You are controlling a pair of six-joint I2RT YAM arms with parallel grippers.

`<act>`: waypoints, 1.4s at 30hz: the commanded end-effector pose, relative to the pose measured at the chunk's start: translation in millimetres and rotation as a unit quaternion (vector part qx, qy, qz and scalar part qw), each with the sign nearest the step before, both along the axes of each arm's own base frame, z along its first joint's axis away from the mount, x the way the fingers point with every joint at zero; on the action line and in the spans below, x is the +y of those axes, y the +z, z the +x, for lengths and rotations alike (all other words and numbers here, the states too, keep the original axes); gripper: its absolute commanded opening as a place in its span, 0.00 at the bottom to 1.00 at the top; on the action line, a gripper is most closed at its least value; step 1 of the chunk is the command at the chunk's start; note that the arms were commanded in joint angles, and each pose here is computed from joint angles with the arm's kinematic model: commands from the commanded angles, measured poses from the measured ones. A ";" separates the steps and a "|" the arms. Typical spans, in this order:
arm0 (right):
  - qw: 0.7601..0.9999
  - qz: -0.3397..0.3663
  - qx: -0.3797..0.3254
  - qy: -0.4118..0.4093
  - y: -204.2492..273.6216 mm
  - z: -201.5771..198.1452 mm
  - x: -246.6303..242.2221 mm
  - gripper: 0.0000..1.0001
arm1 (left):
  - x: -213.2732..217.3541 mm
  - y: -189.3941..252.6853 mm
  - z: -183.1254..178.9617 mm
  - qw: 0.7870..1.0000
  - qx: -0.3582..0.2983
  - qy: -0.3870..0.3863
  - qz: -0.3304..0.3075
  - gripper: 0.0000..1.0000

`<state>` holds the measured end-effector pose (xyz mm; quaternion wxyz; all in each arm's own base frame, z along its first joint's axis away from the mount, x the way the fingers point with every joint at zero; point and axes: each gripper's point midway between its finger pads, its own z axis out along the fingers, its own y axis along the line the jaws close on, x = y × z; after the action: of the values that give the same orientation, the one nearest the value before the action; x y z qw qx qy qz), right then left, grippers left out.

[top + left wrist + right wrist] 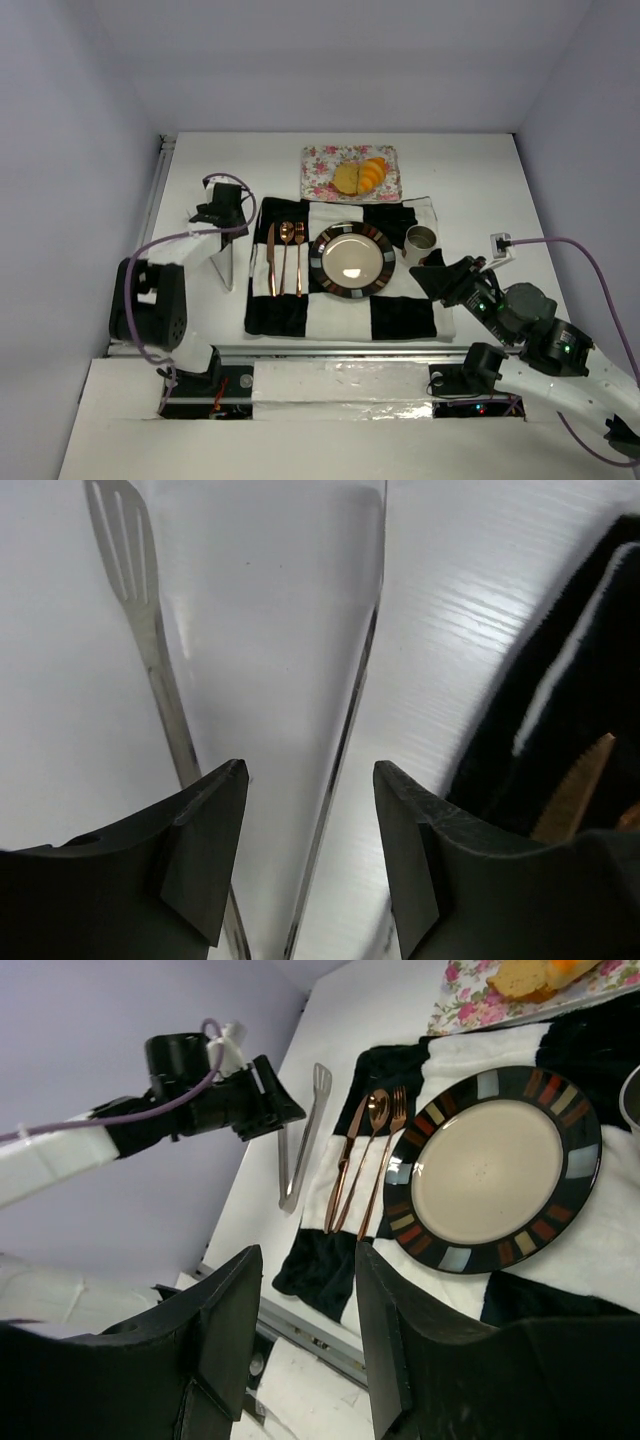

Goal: Place the bread

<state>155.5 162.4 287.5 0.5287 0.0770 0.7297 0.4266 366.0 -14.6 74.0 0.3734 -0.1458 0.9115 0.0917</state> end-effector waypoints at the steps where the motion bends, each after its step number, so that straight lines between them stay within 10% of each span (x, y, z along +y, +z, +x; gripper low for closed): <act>1: 1.000 0.008 0.004 0.007 -0.9 -2.5 1.9 0.48 | 7.7 7.2 34.8 1.000 -0.028 -0.003 -0.001 0.50; 12: 1.000 0.009 0.016 0.011 -4.2 -2.2 7.0 0.48 | 0.8 -36.4 71.2 1.000 0.002 -0.024 -0.001 0.32; 17: 1.000 0.003 0.014 0.014 0.4 2.2 15.5 0.48 | 8.8 -48.9 75.1 1.000 0.021 -0.019 0.014 0.00; 23: 0.999 -0.006 0.018 0.041 3.2 5.8 39.1 0.47 | 23.4 -9.9 78.7 1.000 -0.010 0.028 0.009 0.00; 29: 0.992 -0.017 0.047 0.112 -1.2 12.8 102.3 0.00 | 4.4 114.7 75.6 0.987 -0.157 -0.002 -0.042 0.00; 35: 0.982 0.046 0.017 0.183 31.1 23.8 170.5 0.00 | -43.9 204.2 21.2 0.942 -0.270 -0.094 -0.173 0.00; 40: 0.972 0.079 -0.005 0.222 53.5 34.7 215.8 0.00 | -108.7 261.3 -39.5 0.845 -0.349 -0.249 -0.320 0.00; 42: 0.969 0.104 -0.022 0.223 60.6 40.2 225.3 0.26 | -120.3 274.0 -59.5 0.808 -0.372 -0.272 -0.367 0.00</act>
<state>197.5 369.9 280.8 0.3934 -0.0326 0.7565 0.5214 332.3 -92.8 338.7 0.6463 -0.0904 0.7016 -0.2863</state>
